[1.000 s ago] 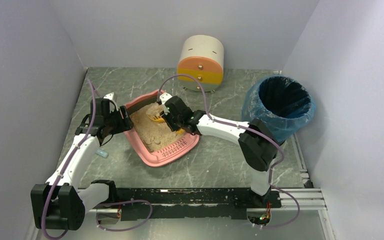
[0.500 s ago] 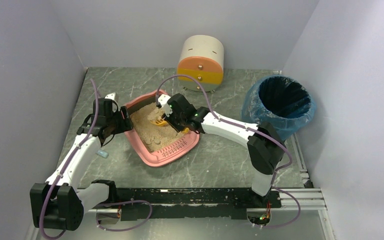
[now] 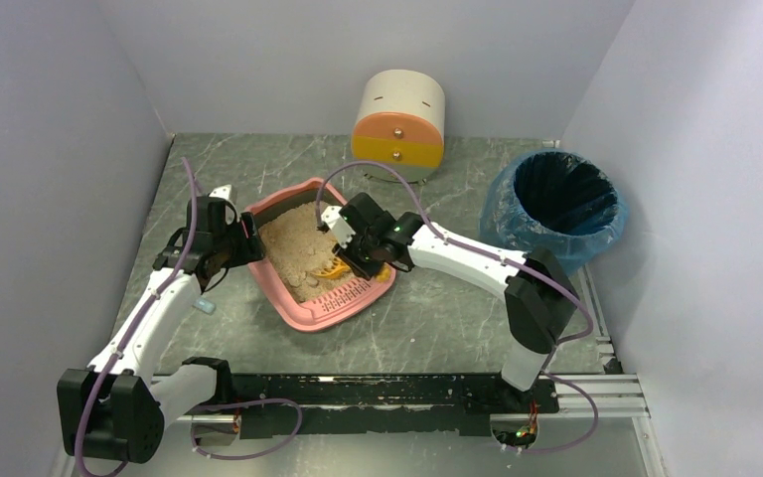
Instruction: Clean the litter box
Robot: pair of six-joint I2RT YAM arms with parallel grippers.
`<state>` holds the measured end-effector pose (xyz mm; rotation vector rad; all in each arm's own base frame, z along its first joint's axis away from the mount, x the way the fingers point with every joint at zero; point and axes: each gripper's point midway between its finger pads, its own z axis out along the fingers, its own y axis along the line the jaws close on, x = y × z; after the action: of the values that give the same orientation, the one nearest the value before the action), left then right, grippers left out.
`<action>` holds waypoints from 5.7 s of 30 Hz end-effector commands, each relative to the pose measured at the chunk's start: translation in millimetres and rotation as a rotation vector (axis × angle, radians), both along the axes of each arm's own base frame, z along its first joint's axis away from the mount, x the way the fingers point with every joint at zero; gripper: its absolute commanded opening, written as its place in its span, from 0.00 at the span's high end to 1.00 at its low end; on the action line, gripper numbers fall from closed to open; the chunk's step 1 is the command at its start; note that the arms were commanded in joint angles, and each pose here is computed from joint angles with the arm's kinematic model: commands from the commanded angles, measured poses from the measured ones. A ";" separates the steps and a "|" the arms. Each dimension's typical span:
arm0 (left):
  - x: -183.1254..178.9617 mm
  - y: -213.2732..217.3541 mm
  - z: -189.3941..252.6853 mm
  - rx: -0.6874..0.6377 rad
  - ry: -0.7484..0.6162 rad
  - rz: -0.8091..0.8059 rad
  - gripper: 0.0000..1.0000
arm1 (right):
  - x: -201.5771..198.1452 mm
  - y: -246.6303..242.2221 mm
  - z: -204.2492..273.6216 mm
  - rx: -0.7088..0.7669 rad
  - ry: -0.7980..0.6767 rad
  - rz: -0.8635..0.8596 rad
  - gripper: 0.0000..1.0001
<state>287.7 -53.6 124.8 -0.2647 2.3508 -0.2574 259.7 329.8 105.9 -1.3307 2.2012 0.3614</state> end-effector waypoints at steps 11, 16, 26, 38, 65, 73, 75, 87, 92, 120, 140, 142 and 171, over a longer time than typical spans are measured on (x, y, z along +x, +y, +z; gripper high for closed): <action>1.4 -1.0 1.8 0.020 -0.010 -0.015 0.35 | -0.2 38.5 -7.7 -0.100 0.023 0.056 1.00; 0.9 -1.4 0.5 0.020 -0.004 -0.013 0.35 | 22.1 67.7 -16.5 -0.053 -0.028 0.017 1.00; -1.1 -4.6 -0.3 0.016 0.001 -0.016 0.37 | 60.6 99.3 -13.0 0.177 -0.248 -0.066 1.00; -3.8 -8.2 -0.6 0.029 0.001 -0.019 0.37 | 66.1 103.6 -19.3 0.388 -0.328 -0.142 1.00; -7.7 -7.4 45.7 0.015 -0.159 0.009 0.32 | 47.6 57.1 22.9 0.480 -0.461 -0.119 1.00; -8.3 -11.4 70.9 -0.009 -0.258 -0.021 0.29 | 34.4 32.0 31.2 0.402 -0.466 -0.095 1.00; -8.8 -12.1 76.0 -0.009 -0.281 -0.032 0.28 | 28.3 22.7 28.1 0.368 -0.455 -0.088 1.00; -2.5 0.7 96.4 0.092 -0.365 -0.043 0.03 | 19.2 8.2 33.1 0.258 -0.570 -0.044 1.00; -7.6 10.3 107.0 0.136 -0.440 -0.027 0.03 | 21.7 1.8 43.7 0.168 -0.673 -0.035 1.00; -16.0 28.9 113.2 0.198 -0.446 0.042 0.03 | 9.5 -6.1 79.3 0.014 -0.952 0.057 1.00; -14.5 28.1 111.0 0.199 -0.440 0.037 0.03 | -14.0 9.0 57.8 0.454 -0.321 -0.127 1.00; -14.5 27.9 111.0 0.197 -0.441 0.037 0.03 | -13.8 7.4 57.8 0.509 -0.232 -0.164 1.00; -13.7 25.9 109.2 0.192 -0.433 0.029 0.03 | -0.1 6.9 70.2 0.690 0.116 -0.281 1.00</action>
<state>273.1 -27.2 227.6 -0.1404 1.9431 -0.0659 248.1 335.9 155.8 -0.6112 2.0940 1.0432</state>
